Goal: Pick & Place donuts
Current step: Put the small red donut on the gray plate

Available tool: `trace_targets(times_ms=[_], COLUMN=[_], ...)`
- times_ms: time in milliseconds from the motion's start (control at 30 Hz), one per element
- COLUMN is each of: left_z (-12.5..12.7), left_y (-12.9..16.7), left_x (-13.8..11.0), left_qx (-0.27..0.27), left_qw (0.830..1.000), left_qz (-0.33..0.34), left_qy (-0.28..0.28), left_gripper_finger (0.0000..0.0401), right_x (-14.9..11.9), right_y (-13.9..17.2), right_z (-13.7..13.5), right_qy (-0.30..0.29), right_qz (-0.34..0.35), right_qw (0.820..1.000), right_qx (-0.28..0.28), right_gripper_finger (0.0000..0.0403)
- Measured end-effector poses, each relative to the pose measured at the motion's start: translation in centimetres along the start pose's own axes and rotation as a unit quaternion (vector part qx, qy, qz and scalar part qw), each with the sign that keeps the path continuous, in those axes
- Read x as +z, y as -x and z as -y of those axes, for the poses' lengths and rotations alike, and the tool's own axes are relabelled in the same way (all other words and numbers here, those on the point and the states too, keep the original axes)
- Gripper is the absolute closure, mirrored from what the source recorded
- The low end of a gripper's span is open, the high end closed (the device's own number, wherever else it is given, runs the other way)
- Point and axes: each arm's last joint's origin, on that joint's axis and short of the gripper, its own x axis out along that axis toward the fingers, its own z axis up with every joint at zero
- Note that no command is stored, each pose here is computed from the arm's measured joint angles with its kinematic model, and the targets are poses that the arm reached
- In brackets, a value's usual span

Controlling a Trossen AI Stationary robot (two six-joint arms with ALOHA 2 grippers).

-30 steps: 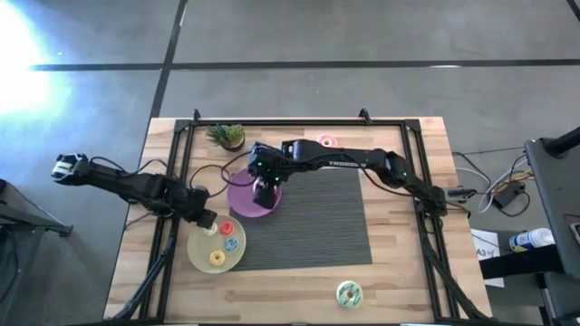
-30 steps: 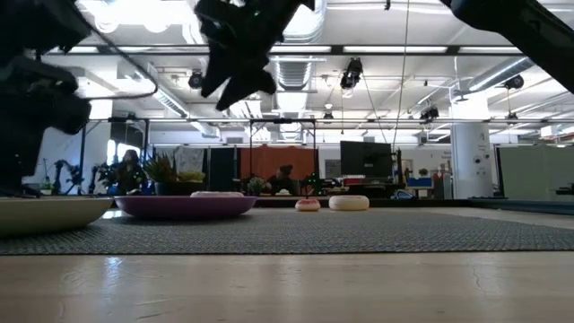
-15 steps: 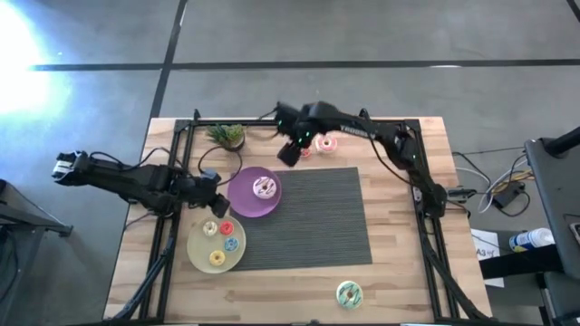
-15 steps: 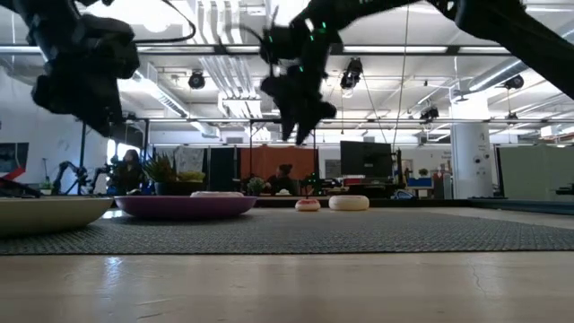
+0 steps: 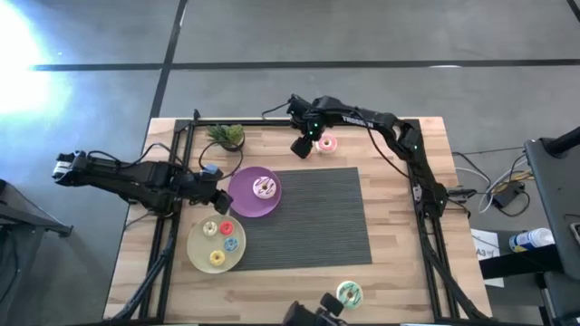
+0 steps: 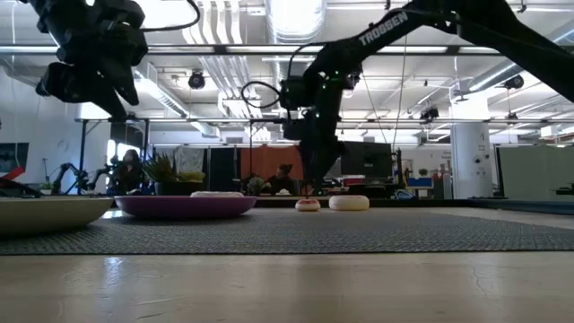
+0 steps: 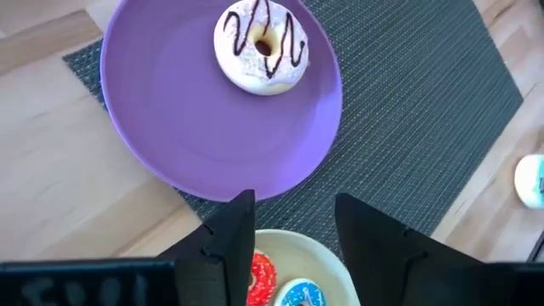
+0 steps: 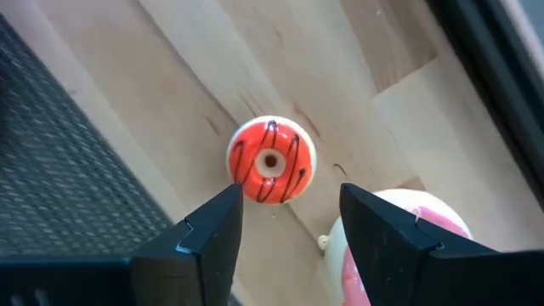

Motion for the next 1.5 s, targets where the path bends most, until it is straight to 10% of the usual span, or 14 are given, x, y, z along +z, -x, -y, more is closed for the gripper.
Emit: trace_targets(times_ms=[367,633,967,1500], left_z=[0.5,1.7,0.3,0.9], left_y=[0.0,-1.4,-6.7,-16.8], left_x=[0.3,2.1,11.2,26.1], left_qx=[-0.028,-0.071,-0.124,-0.026], left_qw=[0.999,0.995,0.991,0.988], left_qz=[0.014,0.061,0.041,-0.088], left_qy=[0.037,0.036,0.002,-0.127], left_gripper_finger=[0.0263,0.0263,0.0263,0.0263], right_x=[-0.4,-1.3,-10.1,-17.9], right_y=[-1.8,4.7,12.9,14.0], right_z=[1.4,-0.9,-3.7,-7.3], right_qy=[-0.037,-0.005,-0.109,-0.203], right_qz=[0.008,0.031,0.100,0.159], right_qw=[0.999,0.999,0.989,0.966], right_qx=[-0.001,0.033,0.005,-0.001], right_gripper_finger=[0.0217,0.0227,0.0227,0.0227])
